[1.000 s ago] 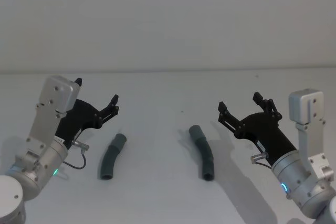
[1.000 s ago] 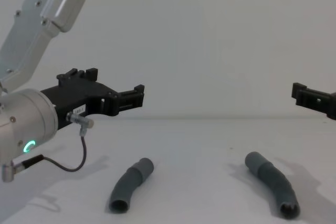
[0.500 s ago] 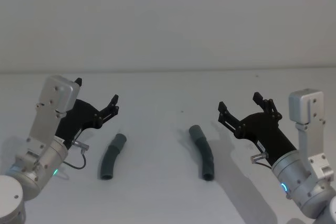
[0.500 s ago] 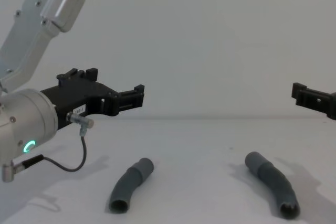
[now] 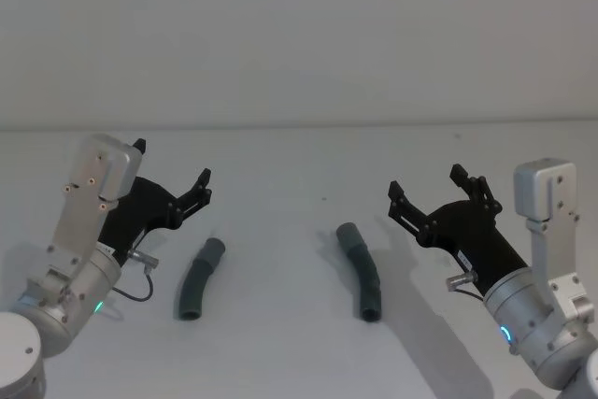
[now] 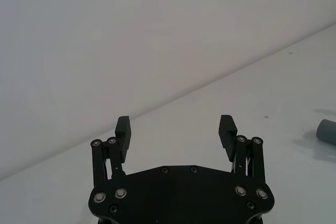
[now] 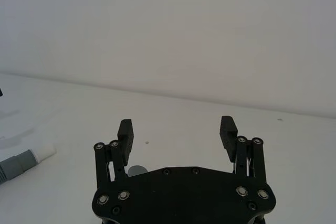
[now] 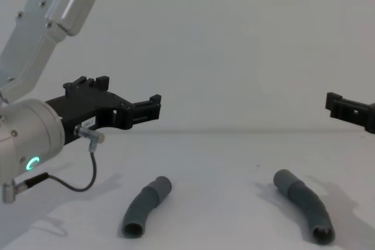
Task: Use both hands to pick up one end of the pipe from the table, align the ends, and insert them.
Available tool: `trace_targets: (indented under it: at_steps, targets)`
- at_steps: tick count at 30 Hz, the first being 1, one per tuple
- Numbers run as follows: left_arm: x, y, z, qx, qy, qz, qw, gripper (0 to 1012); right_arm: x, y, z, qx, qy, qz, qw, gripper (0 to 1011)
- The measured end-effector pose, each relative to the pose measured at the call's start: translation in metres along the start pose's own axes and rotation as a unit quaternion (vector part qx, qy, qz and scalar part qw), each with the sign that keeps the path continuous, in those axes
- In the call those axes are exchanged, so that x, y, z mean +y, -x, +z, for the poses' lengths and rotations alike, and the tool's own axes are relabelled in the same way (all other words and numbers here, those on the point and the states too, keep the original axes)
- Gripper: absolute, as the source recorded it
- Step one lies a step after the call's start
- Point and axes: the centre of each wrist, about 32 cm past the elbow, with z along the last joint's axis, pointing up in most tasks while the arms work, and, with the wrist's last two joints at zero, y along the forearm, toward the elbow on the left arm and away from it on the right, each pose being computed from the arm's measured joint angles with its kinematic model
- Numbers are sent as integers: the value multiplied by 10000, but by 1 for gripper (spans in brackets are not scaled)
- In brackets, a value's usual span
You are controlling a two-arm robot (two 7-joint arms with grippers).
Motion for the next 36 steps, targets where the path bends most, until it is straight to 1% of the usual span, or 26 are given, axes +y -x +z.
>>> trace_targets:
  at_steps: [36]
  targets:
    - [0,0,0,0,0,0,10000,1001,0,0,0,0,0,0,10000,1001]
